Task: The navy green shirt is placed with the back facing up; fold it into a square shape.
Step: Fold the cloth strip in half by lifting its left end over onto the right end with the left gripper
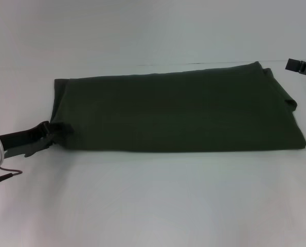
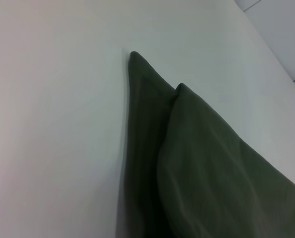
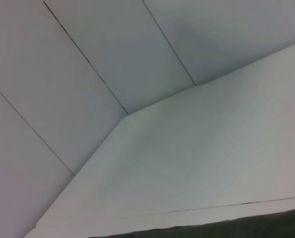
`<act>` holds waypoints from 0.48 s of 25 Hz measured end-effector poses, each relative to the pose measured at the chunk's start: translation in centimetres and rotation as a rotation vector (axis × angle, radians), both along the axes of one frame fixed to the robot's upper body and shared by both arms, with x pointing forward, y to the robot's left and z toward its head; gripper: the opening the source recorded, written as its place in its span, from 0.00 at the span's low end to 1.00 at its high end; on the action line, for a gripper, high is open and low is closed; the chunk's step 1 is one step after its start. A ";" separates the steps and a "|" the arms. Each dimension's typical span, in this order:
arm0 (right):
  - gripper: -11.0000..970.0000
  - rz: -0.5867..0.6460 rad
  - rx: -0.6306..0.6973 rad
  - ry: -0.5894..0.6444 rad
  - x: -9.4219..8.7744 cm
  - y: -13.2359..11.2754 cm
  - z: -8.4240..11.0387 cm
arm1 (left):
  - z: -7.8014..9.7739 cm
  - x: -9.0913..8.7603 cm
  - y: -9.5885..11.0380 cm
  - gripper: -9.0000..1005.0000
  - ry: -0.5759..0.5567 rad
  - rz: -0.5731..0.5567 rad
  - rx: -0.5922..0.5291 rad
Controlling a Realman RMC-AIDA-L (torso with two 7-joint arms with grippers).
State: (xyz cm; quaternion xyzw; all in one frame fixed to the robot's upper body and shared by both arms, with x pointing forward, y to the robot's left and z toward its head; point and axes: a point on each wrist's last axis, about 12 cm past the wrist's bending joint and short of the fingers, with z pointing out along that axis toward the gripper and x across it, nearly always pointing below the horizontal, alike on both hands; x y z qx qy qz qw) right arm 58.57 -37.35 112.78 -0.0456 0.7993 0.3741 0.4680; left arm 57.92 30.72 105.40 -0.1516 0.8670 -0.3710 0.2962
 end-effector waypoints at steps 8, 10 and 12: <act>0.87 0.000 0.000 0.001 0.0 0.0 0.0 | 0.0 0.1 0.2 0.34 -0.007 0.008 0.014; 0.87 -0.001 0.000 0.001 -0.1 0.0 0.0 | 0.0 0.1 0.2 0.25 -0.008 0.008 0.016; 0.87 -0.001 0.000 0.001 -0.1 0.0 -0.1 | 0.0 0.0 0.3 0.16 -0.010 0.008 0.019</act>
